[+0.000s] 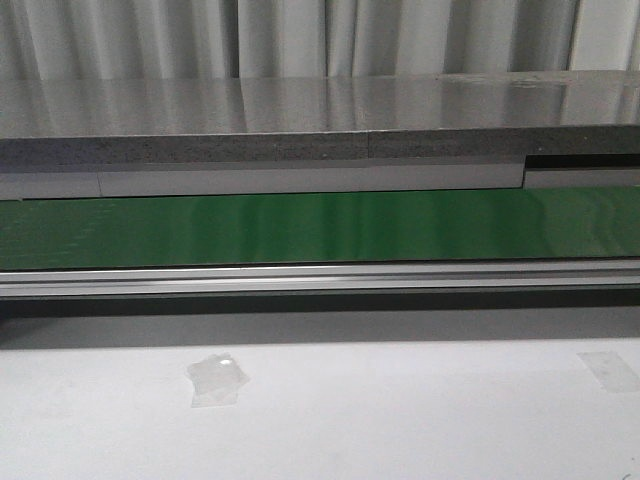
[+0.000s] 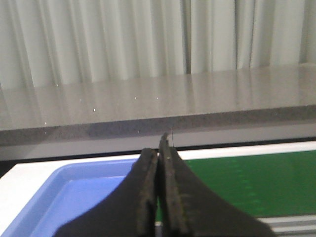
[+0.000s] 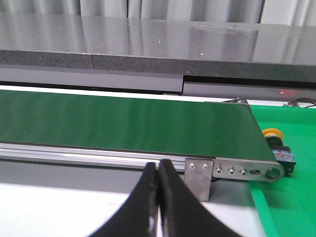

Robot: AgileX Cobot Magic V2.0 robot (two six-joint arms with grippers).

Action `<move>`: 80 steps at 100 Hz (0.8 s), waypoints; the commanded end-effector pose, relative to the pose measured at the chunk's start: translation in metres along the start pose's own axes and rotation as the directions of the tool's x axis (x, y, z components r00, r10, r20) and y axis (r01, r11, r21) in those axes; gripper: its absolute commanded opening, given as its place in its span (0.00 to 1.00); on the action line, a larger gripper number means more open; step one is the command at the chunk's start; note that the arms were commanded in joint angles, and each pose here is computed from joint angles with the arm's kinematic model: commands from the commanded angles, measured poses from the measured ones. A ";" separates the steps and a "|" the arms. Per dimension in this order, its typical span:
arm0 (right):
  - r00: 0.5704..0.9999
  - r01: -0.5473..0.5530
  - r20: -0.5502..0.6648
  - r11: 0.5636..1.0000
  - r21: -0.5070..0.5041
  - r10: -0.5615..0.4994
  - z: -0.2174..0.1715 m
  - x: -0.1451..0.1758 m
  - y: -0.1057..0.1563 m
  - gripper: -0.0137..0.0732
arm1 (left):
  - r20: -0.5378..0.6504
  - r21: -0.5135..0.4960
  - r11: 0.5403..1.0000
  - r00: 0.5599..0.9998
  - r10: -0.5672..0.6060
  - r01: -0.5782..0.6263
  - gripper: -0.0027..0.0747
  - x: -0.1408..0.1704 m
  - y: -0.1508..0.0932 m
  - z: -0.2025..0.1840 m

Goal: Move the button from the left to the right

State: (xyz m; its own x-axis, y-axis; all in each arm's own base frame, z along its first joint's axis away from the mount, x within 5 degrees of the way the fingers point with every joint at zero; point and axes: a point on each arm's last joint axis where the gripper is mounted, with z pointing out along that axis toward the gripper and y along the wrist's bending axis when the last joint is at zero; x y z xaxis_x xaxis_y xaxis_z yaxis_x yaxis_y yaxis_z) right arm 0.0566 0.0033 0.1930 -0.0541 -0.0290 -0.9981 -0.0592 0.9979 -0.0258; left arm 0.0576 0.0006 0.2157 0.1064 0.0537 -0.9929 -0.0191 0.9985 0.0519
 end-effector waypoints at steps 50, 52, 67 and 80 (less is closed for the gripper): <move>0.992 0.012 0.124 1.000 0.006 -0.013 -0.003 -0.014 0.000 0.08 | 0.055 0.051 0.999 0.998 -0.018 0.015 0.01 0.008 -0.004 -0.004; 0.992 0.012 0.124 1.000 0.006 -0.013 -0.003 -0.014 0.000 0.08 | 0.055 0.052 0.999 0.998 -0.018 0.015 0.01 0.008 -0.004 -0.004; 0.992 0.012 0.124 1.000 0.006 -0.013 -0.003 -0.014 0.000 0.08 | 0.055 0.054 0.998 0.998 -0.018 0.015 0.01 0.008 -0.004 -0.004; 0.992 0.012 0.124 1.000 0.006 -0.013 -0.003 -0.014 0.000 0.08 | 0.055 0.054 0.998 0.998 -0.018 0.015 0.01 0.008 -0.004 -0.004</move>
State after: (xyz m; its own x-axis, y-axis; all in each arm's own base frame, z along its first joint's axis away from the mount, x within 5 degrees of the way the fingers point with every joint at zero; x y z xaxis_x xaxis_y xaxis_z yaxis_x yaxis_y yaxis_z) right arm 0.0566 0.0033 0.1930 -0.0541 -0.0290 -0.9981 -0.0592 0.9979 -0.0258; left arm 0.0557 -0.0015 0.2141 0.0996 0.0509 -0.9937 0.0212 0.9984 0.0532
